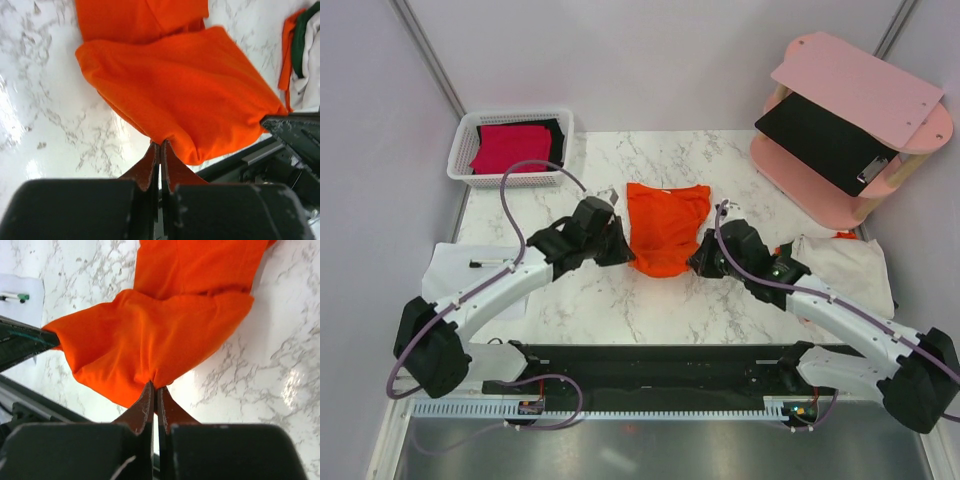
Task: Fold and stack the t-shirts
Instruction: Fold the long partially folded tshirt into a neat square
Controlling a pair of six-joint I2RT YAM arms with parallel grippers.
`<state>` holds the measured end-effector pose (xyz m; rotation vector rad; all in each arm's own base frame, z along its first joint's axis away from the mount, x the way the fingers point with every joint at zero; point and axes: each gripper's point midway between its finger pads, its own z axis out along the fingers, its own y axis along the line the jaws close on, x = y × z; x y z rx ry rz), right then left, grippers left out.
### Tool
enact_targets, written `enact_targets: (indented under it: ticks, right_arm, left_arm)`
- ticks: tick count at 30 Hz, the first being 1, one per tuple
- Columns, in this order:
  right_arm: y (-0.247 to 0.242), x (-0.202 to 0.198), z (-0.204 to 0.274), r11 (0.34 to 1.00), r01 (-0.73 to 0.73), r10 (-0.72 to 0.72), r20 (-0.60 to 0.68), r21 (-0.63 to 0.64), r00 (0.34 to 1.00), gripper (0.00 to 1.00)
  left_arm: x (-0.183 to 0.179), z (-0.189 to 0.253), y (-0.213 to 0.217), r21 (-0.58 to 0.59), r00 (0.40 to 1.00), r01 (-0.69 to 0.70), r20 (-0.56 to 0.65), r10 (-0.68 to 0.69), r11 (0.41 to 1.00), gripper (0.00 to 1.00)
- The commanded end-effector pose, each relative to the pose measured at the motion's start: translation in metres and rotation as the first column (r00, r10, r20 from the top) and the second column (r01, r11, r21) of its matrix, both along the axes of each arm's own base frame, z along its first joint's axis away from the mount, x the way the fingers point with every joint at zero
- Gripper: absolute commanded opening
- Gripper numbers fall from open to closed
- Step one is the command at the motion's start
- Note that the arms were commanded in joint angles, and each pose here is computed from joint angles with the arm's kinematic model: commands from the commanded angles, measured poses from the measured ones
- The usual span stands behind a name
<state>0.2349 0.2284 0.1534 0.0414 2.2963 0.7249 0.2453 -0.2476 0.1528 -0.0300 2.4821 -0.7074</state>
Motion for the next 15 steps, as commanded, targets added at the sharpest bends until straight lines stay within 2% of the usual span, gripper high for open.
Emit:
enact_targets:
  ticks: [1, 8, 14, 15]
  right_arm:
    - [-0.009, 0.037, 0.01, 0.988, 0.052, -0.039, 0.088, -0.147, 0.995, 0.05]
    - [-0.026, 0.102, 0.022, 0.967, 0.137, -0.104, 0.155, -0.216, 0.982, 0.04]
    - [-0.032, 0.151, 0.009, 0.953, 0.158, -0.116, 0.168, -0.258, 0.979, 0.05]
    - [-0.03, 0.159, 0.0, 0.951, 0.153, -0.113, 0.158, -0.269, 0.981, 0.05]
  left_arm:
    - [0.043, 0.003, 0.008, 0.073, 0.999, -0.031, 0.033, 0.028, 0.997, 0.02]
    - [0.116, 0.017, 0.004, 0.078, 0.997, -0.018, 0.072, 0.012, 0.997, 0.02]
    - [0.163, 0.033, 0.002, 0.069, 0.993, -0.023, 0.115, 0.015, 0.997, 0.02]
    - [0.17, 0.024, 0.002, 0.076, 0.995, -0.025, 0.1, 0.018, 0.997, 0.02]
